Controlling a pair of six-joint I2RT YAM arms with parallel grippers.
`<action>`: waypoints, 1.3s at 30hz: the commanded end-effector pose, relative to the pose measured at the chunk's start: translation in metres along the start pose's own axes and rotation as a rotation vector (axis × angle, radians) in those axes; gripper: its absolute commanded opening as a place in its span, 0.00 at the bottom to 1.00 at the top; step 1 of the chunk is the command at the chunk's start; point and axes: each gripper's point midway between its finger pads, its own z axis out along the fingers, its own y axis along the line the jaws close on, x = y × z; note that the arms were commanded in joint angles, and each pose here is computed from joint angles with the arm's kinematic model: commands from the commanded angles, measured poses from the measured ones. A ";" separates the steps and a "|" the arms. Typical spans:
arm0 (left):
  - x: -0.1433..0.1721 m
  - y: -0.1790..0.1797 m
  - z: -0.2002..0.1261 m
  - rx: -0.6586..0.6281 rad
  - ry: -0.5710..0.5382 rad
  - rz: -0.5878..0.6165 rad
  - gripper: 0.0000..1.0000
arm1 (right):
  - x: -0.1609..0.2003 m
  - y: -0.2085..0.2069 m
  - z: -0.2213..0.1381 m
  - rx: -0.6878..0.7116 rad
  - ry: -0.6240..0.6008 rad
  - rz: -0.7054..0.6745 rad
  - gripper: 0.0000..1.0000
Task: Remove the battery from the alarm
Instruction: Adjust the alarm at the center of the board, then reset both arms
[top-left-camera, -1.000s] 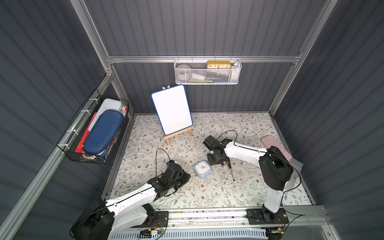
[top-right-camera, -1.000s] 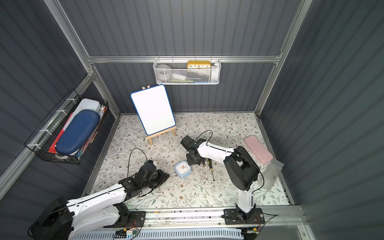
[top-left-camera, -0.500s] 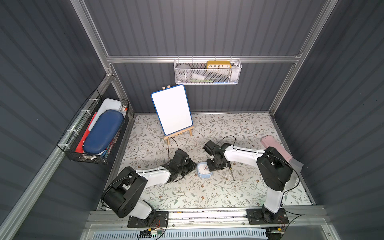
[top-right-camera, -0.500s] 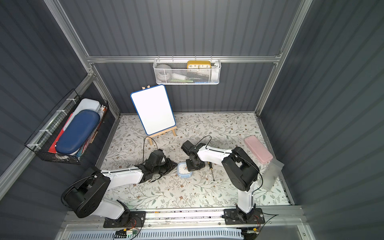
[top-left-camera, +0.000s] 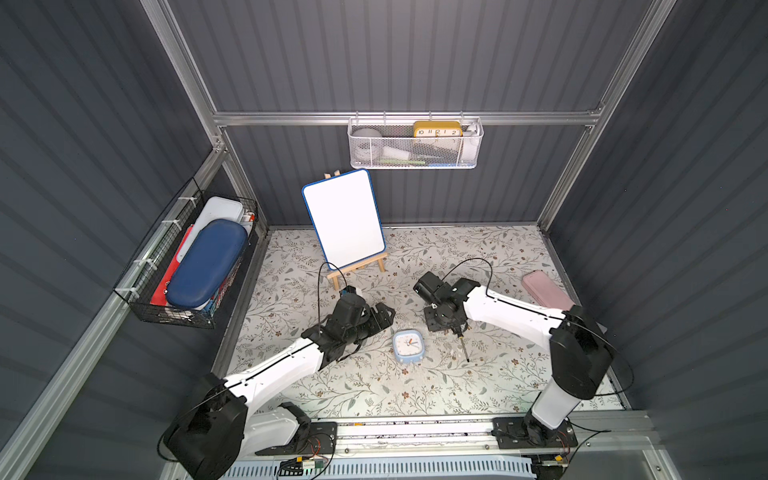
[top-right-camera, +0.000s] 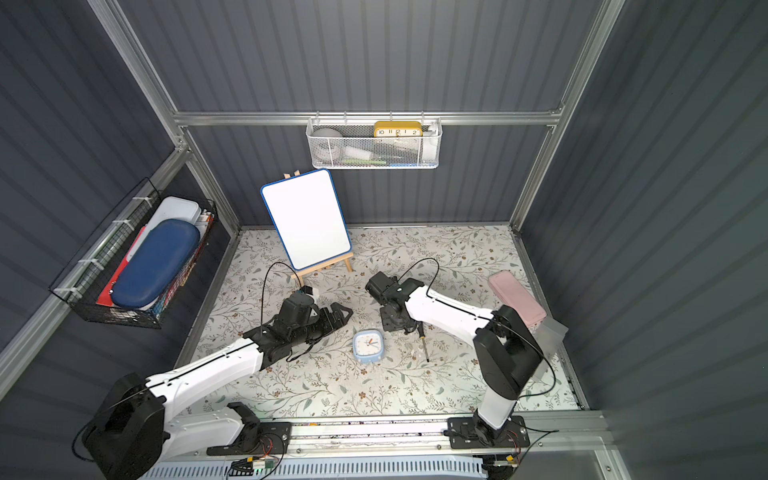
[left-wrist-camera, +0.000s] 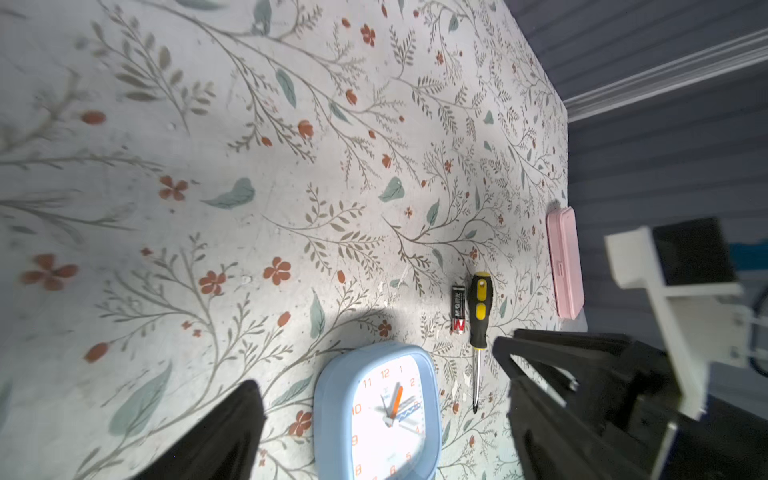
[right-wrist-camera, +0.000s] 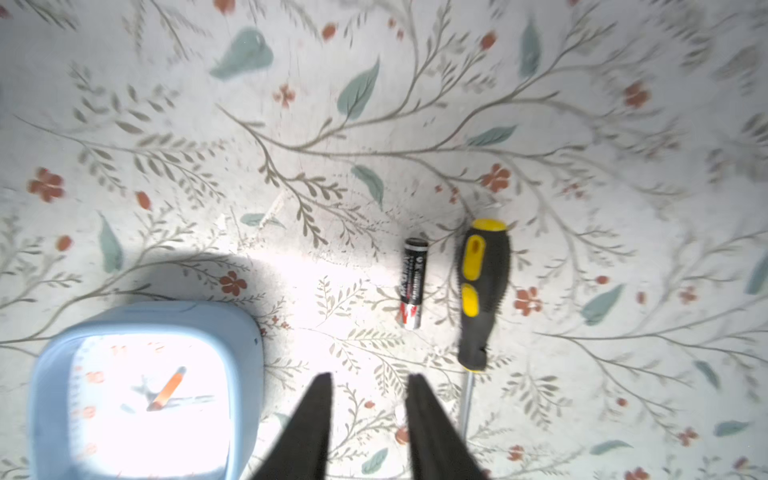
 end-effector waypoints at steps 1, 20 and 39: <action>-0.048 -0.016 -0.036 -0.091 -0.151 0.186 1.00 | -0.028 -0.043 -0.058 0.116 -0.186 0.015 0.99; -0.219 0.071 -0.071 -0.216 -0.786 0.751 0.99 | -0.041 -0.226 -0.016 0.061 -0.860 0.274 0.99; -0.191 0.140 -0.033 -0.296 -0.879 0.760 0.99 | -0.050 -0.229 0.051 -0.130 -0.874 0.244 0.99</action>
